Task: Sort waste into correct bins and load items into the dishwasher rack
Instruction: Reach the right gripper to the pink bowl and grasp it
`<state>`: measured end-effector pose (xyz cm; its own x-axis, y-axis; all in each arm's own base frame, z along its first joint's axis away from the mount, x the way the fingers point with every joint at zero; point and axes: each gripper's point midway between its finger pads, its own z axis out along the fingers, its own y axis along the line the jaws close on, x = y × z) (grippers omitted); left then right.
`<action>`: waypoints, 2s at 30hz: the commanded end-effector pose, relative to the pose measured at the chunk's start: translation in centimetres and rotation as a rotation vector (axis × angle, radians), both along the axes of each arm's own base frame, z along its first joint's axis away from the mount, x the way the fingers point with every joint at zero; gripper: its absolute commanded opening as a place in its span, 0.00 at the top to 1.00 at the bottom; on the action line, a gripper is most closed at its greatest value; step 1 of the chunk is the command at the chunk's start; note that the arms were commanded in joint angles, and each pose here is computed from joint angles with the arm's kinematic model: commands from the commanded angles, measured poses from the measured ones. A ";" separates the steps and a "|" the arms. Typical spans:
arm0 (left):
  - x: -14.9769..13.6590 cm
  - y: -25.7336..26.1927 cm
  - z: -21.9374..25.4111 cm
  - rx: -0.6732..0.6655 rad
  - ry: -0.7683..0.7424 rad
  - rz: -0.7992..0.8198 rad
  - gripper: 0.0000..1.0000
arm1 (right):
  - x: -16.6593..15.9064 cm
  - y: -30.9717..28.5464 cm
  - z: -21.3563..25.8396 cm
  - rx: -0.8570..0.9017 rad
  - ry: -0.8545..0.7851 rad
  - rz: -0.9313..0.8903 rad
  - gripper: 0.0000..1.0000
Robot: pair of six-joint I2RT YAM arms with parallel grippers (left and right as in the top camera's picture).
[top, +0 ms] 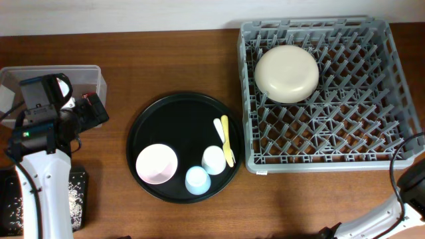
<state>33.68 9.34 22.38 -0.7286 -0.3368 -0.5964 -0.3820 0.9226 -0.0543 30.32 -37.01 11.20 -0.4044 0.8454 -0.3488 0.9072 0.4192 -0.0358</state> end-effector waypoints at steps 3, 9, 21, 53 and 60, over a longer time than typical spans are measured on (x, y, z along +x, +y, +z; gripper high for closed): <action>0.0 0.1 0.6 0.007 -0.016 -0.001 0.01 | 9.1 7.2 17.7 -0.004 -0.499 0.315 0.82; 0.0 0.1 0.6 0.007 -0.016 0.000 0.01 | 9.4 44.1 17.4 0.435 -0.354 1.461 0.71; 0.0 0.1 0.6 0.007 -0.016 0.000 0.01 | -1.7 76.5 -1.5 0.396 0.138 2.296 0.53; 0.0 0.1 0.6 0.007 -0.016 0.000 0.01 | -0.3 77.8 -8.1 0.331 0.199 2.288 0.64; 0.0 0.1 0.6 0.007 -0.016 0.000 0.01 | -0.3 77.9 -8.0 0.338 0.197 2.271 0.68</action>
<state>33.67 9.34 22.37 -0.7288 -0.3369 -0.5961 -0.3820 0.9226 -0.0542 30.38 40.73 3.86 -0.4515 -0.8676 -0.2084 -0.8846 0.4046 0.2318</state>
